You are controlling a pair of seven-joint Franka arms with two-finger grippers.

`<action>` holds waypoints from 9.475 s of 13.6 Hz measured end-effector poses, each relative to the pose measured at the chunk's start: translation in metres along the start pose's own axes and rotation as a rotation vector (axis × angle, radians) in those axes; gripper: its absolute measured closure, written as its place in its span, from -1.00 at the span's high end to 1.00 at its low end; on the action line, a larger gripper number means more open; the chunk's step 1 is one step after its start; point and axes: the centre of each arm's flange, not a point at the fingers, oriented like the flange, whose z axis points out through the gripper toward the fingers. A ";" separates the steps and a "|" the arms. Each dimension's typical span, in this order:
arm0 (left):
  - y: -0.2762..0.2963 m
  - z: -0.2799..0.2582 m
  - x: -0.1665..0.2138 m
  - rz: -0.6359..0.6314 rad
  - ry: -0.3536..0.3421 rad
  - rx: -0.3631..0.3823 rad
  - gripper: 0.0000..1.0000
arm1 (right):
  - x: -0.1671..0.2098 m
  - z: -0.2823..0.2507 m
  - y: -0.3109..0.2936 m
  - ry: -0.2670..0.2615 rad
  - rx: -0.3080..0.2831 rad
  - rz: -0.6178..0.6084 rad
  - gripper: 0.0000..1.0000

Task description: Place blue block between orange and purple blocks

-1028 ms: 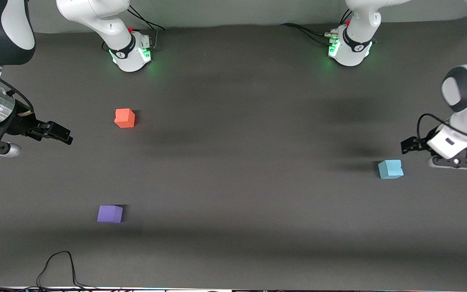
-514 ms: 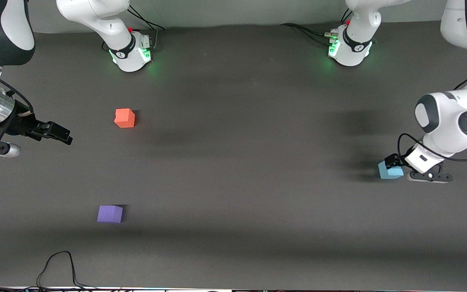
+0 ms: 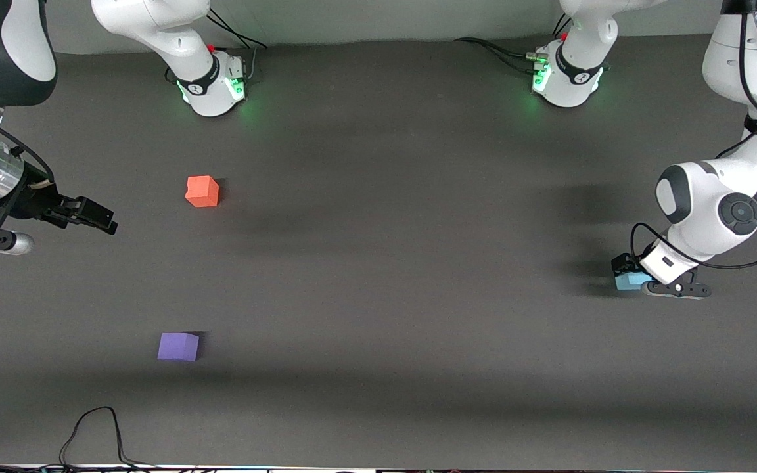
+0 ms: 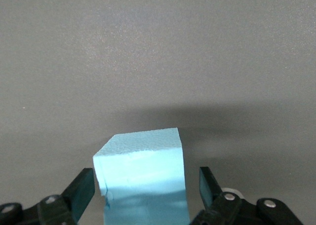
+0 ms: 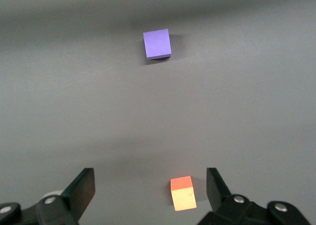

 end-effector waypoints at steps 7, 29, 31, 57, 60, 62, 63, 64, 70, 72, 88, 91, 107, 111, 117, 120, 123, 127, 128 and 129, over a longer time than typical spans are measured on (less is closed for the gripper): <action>-0.003 -0.011 0.008 -0.002 0.009 0.003 0.07 | 0.000 0.000 0.000 0.000 0.000 0.000 1.00; 0.637 -0.066 -0.030 -0.230 -0.004 0.014 0.06 | 0.000 0.000 0.001 -0.001 0.000 0.001 1.00; 0.655 -0.041 -0.041 -0.215 0.009 -0.016 0.06 | 0.000 0.000 0.001 -0.001 0.000 0.001 1.00; 0.169 -0.313 0.072 -0.155 -0.178 -0.091 1.00 | -0.065 0.076 -0.245 -0.061 0.007 -0.304 1.00; 0.097 -0.329 0.057 -0.114 -0.200 -0.105 1.00 | -0.085 0.120 -0.305 -0.027 0.009 -0.304 1.00; 0.073 -0.342 0.048 -0.110 -0.196 -0.109 1.00 | -0.105 0.160 -0.351 0.007 0.017 -0.299 1.00; 0.071 -0.351 0.044 -0.109 -0.188 -0.108 1.00 | -0.114 0.183 -0.369 0.021 0.021 -0.303 1.00; 0.073 -0.360 0.040 -0.106 -0.180 -0.104 1.00 | -0.118 0.204 -0.382 0.033 0.022 -0.304 1.00; 0.074 -0.384 0.026 -0.085 -0.156 -0.058 1.00 | -0.145 0.306 -0.410 0.038 -0.006 -0.310 1.00; 0.070 -0.385 0.023 -0.080 -0.156 -0.052 1.00 | -0.160 0.332 -0.406 0.037 -0.012 -0.312 1.00; 0.074 -0.396 0.016 -0.036 -0.141 -0.042 1.00 | -0.114 0.256 -0.328 -0.015 -0.040 -0.128 0.07; 0.074 -0.396 0.015 -0.025 -0.142 -0.018 1.00 | -0.063 0.164 -0.223 -0.030 -0.008 -0.048 0.07; 0.076 -0.395 0.015 -0.020 -0.146 -0.010 1.00 | -0.052 0.357 0.018 -0.028 -0.003 -0.068 0.07; 0.074 -0.395 0.015 -0.024 -0.146 -0.010 1.00 | -0.051 0.357 0.018 -0.026 0.001 -0.070 0.33; 0.073 -0.395 0.015 -0.025 -0.146 -0.010 1.00 | -0.036 0.288 0.006 0.005 0.114 -0.070 1.00; 0.073 -0.395 0.015 -0.025 -0.146 -0.010 1.00 | -0.025 0.207 0.018 -0.027 0.172 -0.114 1.00; 0.073 -0.395 0.015 -0.025 -0.146 -0.010 1.00 | -0.008 0.104 0.018 -0.073 0.157 -0.156 1.00; 0.073 -0.395 0.015 -0.026 -0.145 -0.010 1.00 | -0.011 0.022 0.024 -0.017 0.089 -0.205 1.00; 0.073 -0.395 0.015 -0.026 -0.145 -0.010 1.00 | -0.016 0.013 0.028 -0.022 0.090 -0.204 1.00; 0.073 -0.395 0.015 -0.026 -0.144 -0.010 1.00 | -0.022 0.003 0.032 -0.023 0.091 -0.203 1.00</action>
